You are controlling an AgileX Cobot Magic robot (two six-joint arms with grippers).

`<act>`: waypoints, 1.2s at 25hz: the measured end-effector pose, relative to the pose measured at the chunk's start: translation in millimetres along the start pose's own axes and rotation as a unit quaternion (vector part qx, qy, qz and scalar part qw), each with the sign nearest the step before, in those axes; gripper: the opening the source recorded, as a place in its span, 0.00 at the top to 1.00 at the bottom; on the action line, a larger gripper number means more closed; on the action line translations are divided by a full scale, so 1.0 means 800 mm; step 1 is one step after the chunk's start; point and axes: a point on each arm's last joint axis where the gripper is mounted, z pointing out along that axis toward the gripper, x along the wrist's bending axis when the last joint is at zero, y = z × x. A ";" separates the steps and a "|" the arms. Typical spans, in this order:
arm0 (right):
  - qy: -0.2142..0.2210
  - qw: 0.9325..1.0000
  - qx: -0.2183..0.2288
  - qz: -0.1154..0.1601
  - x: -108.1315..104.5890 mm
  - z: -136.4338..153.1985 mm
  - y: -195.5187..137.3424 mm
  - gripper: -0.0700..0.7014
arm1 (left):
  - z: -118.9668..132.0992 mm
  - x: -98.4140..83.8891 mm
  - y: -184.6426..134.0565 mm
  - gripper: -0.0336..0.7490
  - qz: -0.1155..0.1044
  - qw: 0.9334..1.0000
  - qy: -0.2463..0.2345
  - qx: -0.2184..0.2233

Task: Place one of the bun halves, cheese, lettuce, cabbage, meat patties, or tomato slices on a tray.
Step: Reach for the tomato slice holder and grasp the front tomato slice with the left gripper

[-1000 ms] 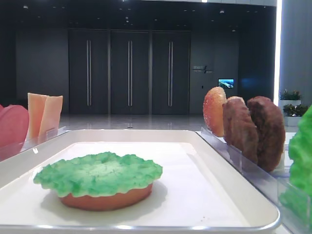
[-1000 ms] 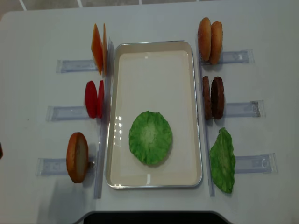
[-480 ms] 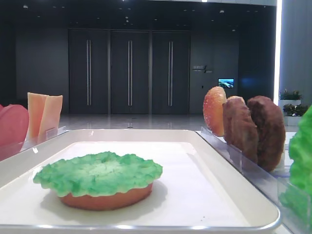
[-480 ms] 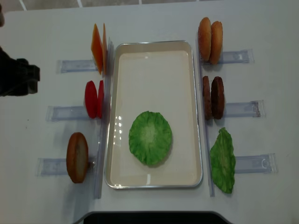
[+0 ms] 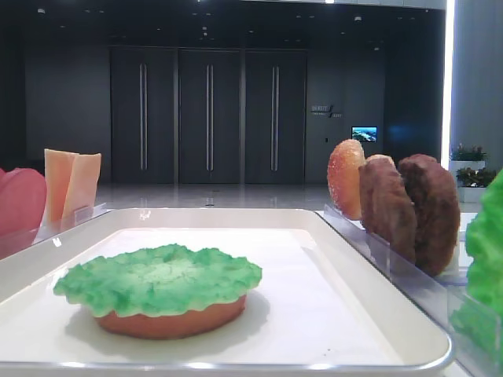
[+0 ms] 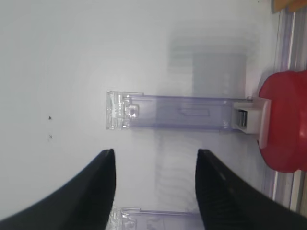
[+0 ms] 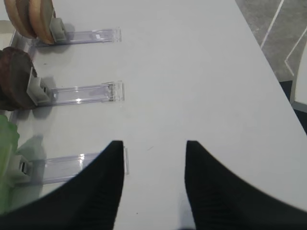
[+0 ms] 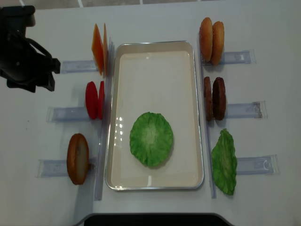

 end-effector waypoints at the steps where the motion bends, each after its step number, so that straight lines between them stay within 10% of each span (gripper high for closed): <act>1: 0.000 1.000 0.000 0.000 0.000 0.000 0.000 0.53 | 0.001 0.000 0.001 0.44 0.000 1.000 0.000 0.000; 14: 0.000 1.000 0.000 0.000 0.000 0.000 0.000 0.53 | 0.002 -0.010 0.002 0.44 0.008 1.000 -0.005 -0.005; 23: 0.000 1.000 0.000 0.000 0.000 0.000 0.000 0.53 | -0.003 -0.126 -0.007 0.44 0.076 0.996 -0.047 -0.018; 30: 0.000 1.000 0.000 0.000 0.000 0.000 0.000 0.53 | 0.004 -0.159 0.000 0.44 0.086 0.995 -0.054 -0.014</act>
